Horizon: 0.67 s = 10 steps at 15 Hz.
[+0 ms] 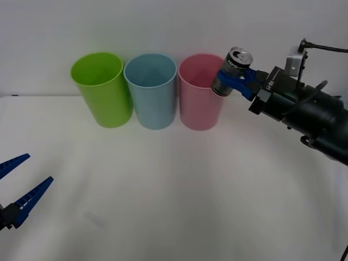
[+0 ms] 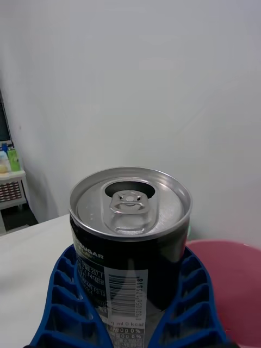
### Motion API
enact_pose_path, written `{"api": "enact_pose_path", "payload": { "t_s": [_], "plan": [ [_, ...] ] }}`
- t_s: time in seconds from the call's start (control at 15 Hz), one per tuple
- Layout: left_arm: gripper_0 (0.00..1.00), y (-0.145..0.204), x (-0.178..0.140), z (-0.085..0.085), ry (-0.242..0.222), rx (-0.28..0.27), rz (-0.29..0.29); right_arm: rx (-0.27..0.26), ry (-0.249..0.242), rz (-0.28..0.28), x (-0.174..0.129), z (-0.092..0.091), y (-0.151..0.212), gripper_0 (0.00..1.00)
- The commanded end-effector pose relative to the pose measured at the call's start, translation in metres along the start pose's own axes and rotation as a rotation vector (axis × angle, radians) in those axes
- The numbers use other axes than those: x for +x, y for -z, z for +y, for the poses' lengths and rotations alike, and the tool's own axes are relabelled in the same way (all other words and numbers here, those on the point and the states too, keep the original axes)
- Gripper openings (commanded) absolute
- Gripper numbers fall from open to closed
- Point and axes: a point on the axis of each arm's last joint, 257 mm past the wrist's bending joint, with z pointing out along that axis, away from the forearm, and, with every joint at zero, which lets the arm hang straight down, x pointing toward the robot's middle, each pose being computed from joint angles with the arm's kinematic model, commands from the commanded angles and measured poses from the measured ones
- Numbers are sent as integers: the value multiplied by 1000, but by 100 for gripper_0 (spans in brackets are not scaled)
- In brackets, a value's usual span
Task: Grasp the object on the table and drop it into the matching bin: aluminum can to the light blue bin, PET bottle to the pink bin.
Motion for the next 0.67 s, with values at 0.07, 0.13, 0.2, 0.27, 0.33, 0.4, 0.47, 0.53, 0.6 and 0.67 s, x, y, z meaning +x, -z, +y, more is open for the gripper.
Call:
{"api": "enact_pose_path", "payload": {
  "t_s": [0.07, 0.13, 0.2, 0.27, 0.33, 0.4, 0.47, 0.53, 0.6, 0.67],
  "plan": [
    [100, 0, 0, 0, 0, 0, 0, -35, -1, 13, -1, -6, -33, 0],
    [100, 0, 0, 0, 0, 0, 0, -42, 0, 14, -3, -8, -42, 0],
    [100, 0, 0, 0, 0, 0, 0, -45, -4, 17, -3, -13, -53, 0],
    [100, 0, 0, 0, 0, 0, 0, -50, -6, 18, -5, -17, -64, 0],
    [100, 0, 0, 0, 0, 0, 0, -49, -7, 18, -7, -21, -74, 0],
    [100, 0, 0, 0, 0, 0, 0, -46, -9, 21, -7, -25, -84, 0],
    [100, 0, 0, 0, 0, 0, 0, -39, -6, 31, -5, -31, -94, 0],
    [100, 0, 0, 0, 0, 0, 0, -36, -6, 34, -5, -33, -106, 0],
    [100, 0, 0, 0, 0, 0, 0, -24, -4, 40, -3, -36, -115, 0],
    [100, 0, 0, 0, 0, 0, 0, -10, 0, 42, -3, -40, -123, 0]
  ]
}}
